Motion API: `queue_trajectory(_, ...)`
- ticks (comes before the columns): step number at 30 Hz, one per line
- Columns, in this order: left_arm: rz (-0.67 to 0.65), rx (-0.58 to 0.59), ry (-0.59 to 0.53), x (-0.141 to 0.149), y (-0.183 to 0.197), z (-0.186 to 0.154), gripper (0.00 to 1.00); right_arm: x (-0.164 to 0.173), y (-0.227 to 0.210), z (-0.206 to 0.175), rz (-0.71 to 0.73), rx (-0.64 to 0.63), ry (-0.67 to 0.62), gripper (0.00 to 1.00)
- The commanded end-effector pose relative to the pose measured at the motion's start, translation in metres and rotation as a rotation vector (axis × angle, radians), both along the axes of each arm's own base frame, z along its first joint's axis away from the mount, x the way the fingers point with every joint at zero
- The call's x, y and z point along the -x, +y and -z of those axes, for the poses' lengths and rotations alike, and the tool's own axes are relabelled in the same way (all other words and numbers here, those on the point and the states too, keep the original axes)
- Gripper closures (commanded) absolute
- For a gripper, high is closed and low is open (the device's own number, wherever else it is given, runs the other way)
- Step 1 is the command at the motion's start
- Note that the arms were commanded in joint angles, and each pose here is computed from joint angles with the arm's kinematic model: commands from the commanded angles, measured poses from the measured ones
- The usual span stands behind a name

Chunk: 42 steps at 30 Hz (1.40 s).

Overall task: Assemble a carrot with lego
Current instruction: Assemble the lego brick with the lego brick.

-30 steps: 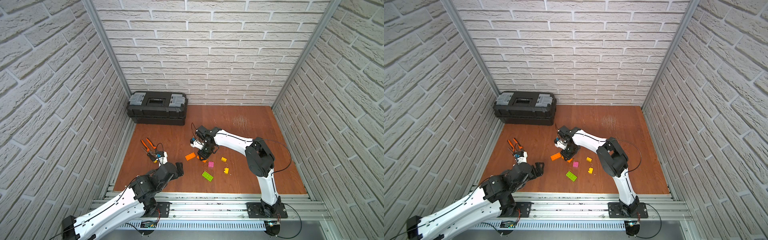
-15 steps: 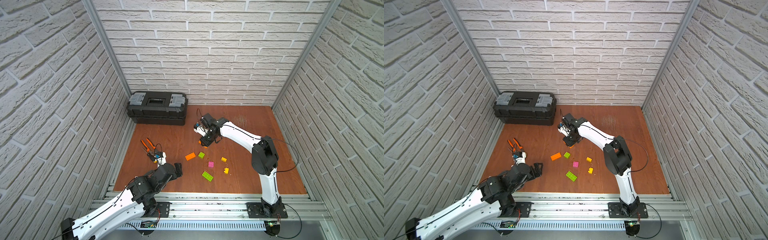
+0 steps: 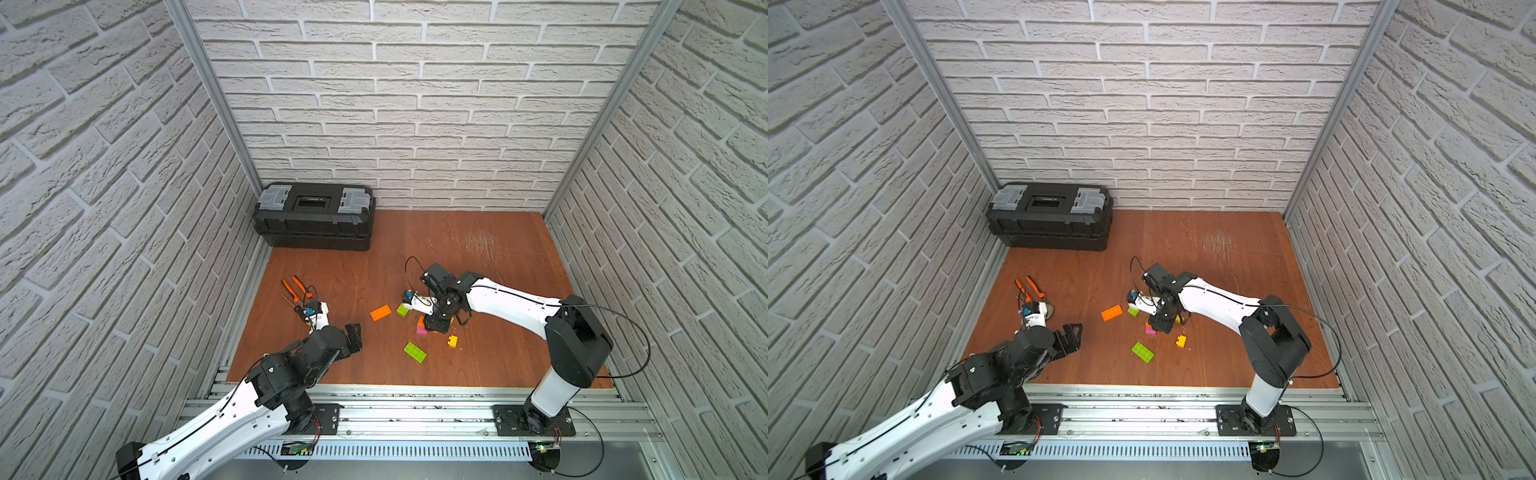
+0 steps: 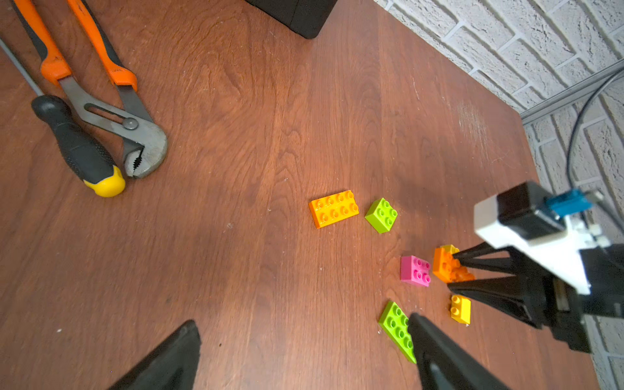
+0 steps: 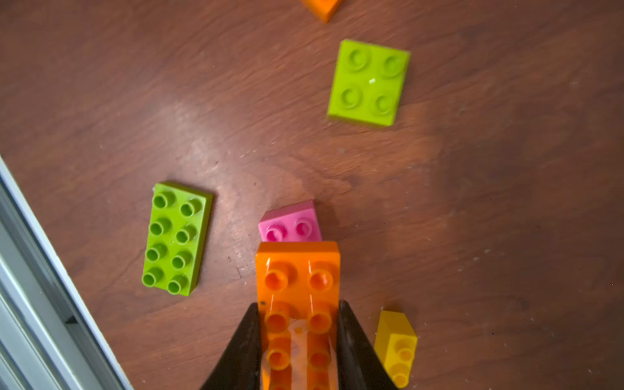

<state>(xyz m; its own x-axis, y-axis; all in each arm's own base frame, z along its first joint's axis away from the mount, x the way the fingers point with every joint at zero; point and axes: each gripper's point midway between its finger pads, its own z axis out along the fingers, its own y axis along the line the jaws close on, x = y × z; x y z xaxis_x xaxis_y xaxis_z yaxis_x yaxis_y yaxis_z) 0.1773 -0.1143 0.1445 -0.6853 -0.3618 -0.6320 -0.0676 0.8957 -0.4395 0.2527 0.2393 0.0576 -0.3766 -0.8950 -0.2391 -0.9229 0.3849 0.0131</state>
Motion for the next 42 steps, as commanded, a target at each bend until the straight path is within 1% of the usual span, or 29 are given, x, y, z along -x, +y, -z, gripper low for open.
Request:
queue_trajectory(1,-0.001,0.006,-0.031,0.000,0.003,-0.013,0.02,-0.013,0.015,-0.008,-0.117,-0.009,-0.113,0.98)
queue_trajectory(4,-0.006,0.020,-0.038,0.001,0.005,-0.014,0.02,-0.016,0.018,-0.004,-0.147,0.028,-0.120,0.98)
queue_trajectory(8,-0.013,0.032,-0.044,0.002,0.008,-0.014,0.02,-0.022,0.023,-0.007,-0.167,0.039,-0.141,0.98)
queue_trajectory(9,-0.011,0.033,-0.044,0.003,0.008,-0.013,0.02,-0.022,0.023,-0.006,-0.192,0.051,-0.142,0.98)
queue_trajectory(12,-0.017,0.037,-0.042,0.004,0.010,-0.010,0.02,-0.023,0.023,-0.005,-0.221,0.076,-0.133,0.98)
queue_trajectory(15,-0.019,0.037,-0.038,0.005,0.010,-0.008,0.02,-0.022,0.024,-0.005,-0.232,0.074,-0.118,0.98)
queue_trajectory(24,-0.019,0.029,-0.026,0.006,0.011,-0.004,0.02,-0.010,0.021,0.002,-0.236,0.077,-0.054,0.97)
queue_trajectory(42,-0.022,0.029,-0.017,0.006,0.011,-0.001,0.02,-0.003,0.018,0.015,-0.222,0.096,-0.011,0.98)
